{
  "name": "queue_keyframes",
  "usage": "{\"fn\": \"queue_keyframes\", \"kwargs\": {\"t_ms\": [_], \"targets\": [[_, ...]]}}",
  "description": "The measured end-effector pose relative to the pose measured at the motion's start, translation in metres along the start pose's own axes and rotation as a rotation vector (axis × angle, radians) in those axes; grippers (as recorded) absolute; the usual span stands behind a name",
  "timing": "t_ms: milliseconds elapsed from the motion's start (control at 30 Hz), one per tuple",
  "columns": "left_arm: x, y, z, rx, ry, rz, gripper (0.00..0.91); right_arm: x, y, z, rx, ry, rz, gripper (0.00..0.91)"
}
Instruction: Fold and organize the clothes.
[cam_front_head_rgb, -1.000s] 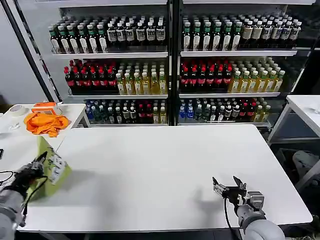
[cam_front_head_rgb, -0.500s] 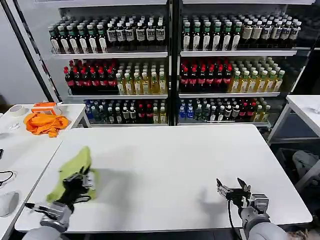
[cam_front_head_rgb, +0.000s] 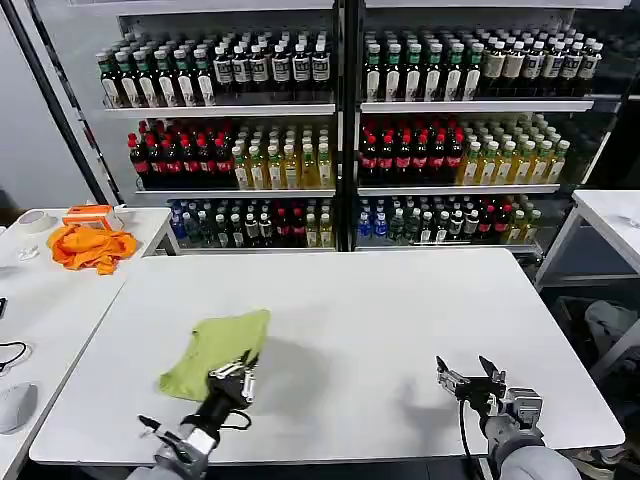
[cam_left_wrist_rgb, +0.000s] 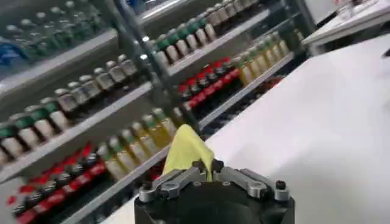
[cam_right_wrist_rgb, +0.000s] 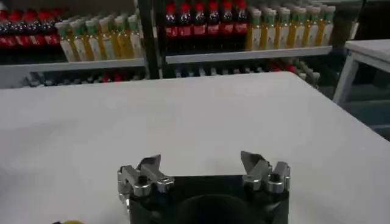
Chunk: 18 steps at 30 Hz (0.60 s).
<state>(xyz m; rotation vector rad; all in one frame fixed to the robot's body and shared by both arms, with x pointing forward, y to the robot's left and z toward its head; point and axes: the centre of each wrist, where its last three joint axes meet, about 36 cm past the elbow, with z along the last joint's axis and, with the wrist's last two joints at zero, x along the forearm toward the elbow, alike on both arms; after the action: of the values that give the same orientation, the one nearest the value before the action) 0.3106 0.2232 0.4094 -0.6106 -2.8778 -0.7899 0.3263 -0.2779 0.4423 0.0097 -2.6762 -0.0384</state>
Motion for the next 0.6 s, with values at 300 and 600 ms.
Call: {"fn": "queue_keyframes", "kwargs": {"t_ms": [300, 600], "targets": [[-0.028, -0.042, -0.016, 0.199, -0.003, 0.078, 0.907, 0.000, 0.008, -0.003, -0.004, -0.009, -0.042, 0.907], [-0.031, -0.044, -0.039, 0.478, -0.073, 0.079, 0.907, -0.004, 0.023, -0.009, -0.062, -0.027, -0.140, 0.907]]}}
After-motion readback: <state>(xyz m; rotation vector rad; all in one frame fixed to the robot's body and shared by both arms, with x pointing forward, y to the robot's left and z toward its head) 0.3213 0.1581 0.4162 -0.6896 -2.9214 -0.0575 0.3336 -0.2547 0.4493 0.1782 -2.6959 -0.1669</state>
